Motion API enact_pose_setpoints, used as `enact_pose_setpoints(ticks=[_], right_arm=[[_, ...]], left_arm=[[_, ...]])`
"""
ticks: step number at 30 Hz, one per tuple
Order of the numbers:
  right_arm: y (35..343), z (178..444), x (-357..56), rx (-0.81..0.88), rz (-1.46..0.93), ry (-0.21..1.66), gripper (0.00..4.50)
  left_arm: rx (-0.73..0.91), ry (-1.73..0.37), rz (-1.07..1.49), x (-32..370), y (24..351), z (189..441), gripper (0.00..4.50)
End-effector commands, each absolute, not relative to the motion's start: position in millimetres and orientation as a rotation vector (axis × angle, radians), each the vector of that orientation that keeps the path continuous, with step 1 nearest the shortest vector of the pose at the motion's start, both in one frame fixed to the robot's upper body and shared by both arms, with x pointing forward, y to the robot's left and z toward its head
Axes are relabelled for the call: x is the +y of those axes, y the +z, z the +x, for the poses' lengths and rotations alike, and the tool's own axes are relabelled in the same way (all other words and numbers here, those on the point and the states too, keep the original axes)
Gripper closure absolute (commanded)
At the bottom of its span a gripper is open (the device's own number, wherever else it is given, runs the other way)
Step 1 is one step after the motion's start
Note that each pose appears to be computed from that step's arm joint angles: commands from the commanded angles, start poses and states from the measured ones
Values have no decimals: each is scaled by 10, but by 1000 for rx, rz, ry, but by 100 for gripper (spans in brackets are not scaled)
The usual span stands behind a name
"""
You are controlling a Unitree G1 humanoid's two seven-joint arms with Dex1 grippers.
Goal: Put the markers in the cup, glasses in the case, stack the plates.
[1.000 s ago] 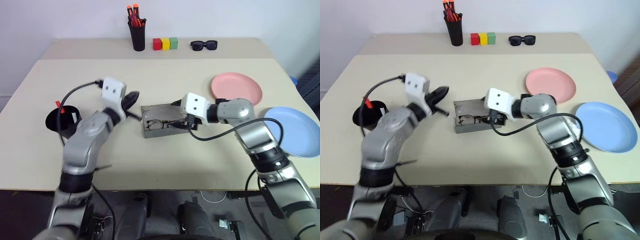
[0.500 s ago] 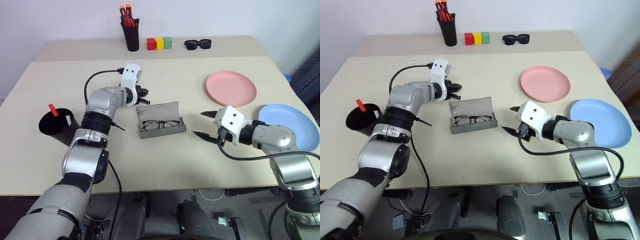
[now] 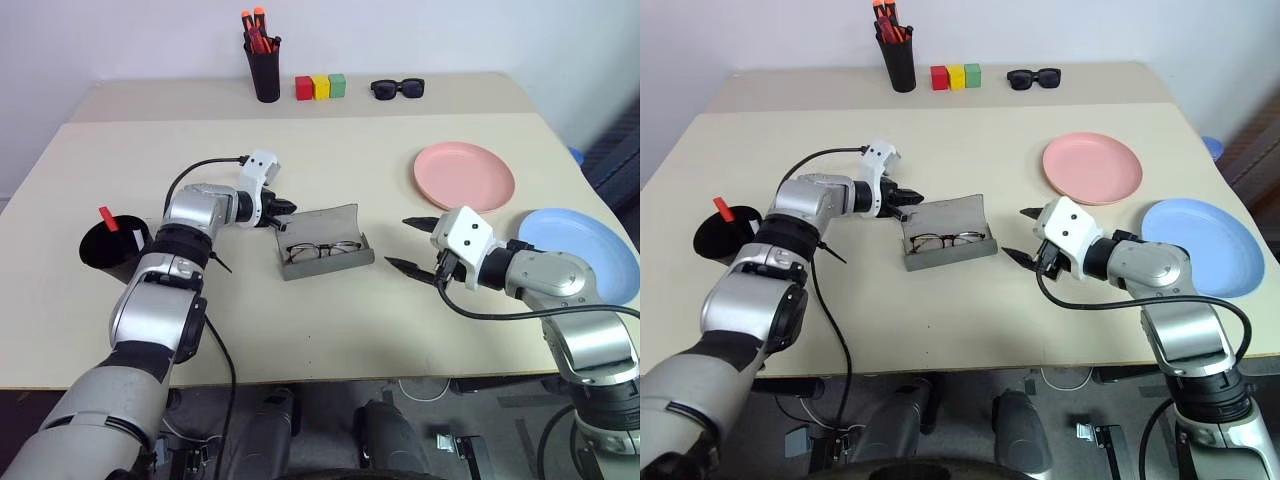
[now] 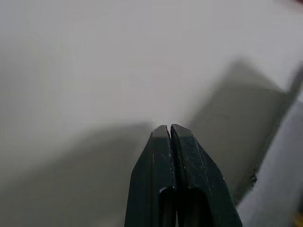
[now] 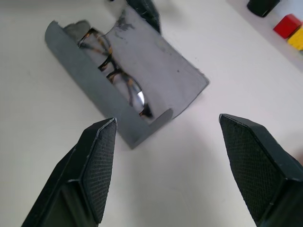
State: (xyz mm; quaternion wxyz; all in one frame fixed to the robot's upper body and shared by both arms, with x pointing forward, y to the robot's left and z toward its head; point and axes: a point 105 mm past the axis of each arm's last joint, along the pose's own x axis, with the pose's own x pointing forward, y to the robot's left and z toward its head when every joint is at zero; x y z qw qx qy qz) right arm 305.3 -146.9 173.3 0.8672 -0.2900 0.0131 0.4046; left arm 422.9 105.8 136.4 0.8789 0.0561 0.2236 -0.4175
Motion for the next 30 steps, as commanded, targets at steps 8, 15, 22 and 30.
enact_pose_setpoints(ticks=[8,15,22,30], right_arm=[[1784,3188,-1483,-7,-602,829,99],[1714,3483,-1705,72,-629,677,99],[1562,3993,-2273,184,-895,342,99],[1476,4279,-2447,203,-997,242,153]], left_arm=[[262,-1180,346,868,1414,3463,447],[108,-1138,376,899,1506,3328,447],[-136,-1085,383,867,1793,3110,447],[-214,-1124,250,723,1865,2772,450]])
